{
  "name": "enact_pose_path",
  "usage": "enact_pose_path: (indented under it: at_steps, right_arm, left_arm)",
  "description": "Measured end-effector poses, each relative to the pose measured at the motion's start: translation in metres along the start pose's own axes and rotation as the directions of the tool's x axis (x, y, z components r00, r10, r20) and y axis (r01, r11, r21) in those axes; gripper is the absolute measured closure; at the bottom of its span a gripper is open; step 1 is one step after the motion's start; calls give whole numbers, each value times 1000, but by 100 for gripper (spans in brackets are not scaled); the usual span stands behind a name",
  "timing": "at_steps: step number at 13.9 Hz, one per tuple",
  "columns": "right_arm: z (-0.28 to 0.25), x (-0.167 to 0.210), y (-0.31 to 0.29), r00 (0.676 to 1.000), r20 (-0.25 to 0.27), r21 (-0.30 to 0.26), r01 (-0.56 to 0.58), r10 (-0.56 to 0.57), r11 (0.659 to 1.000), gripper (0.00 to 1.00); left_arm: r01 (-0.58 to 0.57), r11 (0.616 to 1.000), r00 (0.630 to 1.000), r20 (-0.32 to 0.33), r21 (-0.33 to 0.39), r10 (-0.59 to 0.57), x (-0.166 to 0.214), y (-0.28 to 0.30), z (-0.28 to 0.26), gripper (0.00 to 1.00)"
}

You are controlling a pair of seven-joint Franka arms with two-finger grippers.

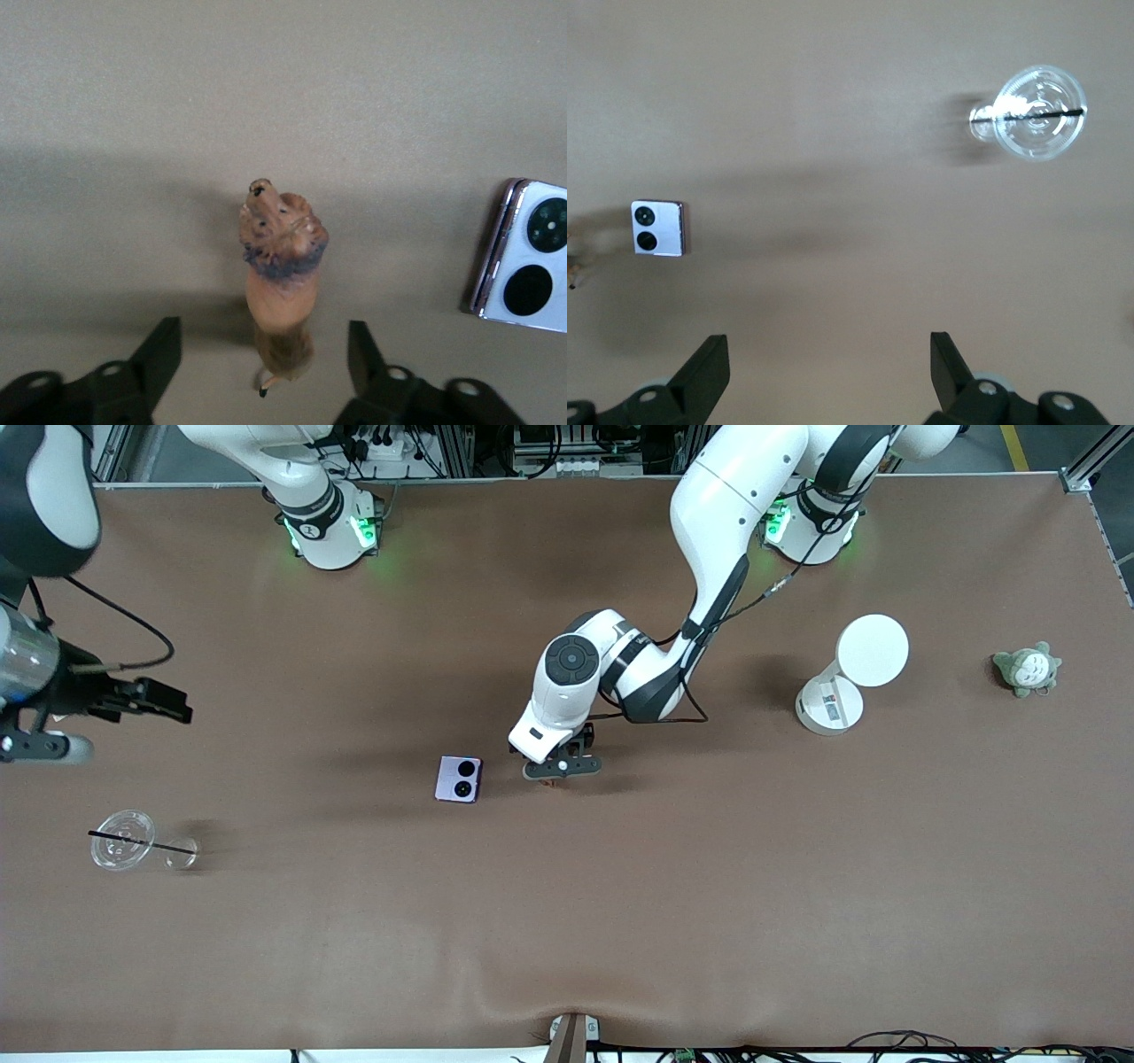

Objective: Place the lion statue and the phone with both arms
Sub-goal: 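Lower the left gripper onto the lion while the right gripper reaches the phone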

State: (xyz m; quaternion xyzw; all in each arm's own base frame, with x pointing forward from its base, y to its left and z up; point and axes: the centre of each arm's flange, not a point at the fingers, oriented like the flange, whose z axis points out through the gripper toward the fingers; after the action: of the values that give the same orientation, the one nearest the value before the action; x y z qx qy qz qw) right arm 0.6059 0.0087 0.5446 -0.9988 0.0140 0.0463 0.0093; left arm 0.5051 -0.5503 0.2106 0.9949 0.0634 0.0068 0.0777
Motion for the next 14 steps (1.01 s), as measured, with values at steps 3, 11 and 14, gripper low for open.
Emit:
enact_pose_path:
  at_steps: [3,11,14]
  right_arm:
    - [18,8,-20,999,21,-5,31,-31,1000,0]
    - [101,43,-50,995,78,2,63,-63,998,0]
    - [138,58,-71,994,71,1,86,-86,996,0]
  left_arm:
    - [-1,1000,1000,3,6,1,-1,-1,5,31]
    - [-11,1000,1000,-1,7,11,1,-4,15,66]
    - [1,1000,1000,-17,-2,-1,17,-5,-4,70]
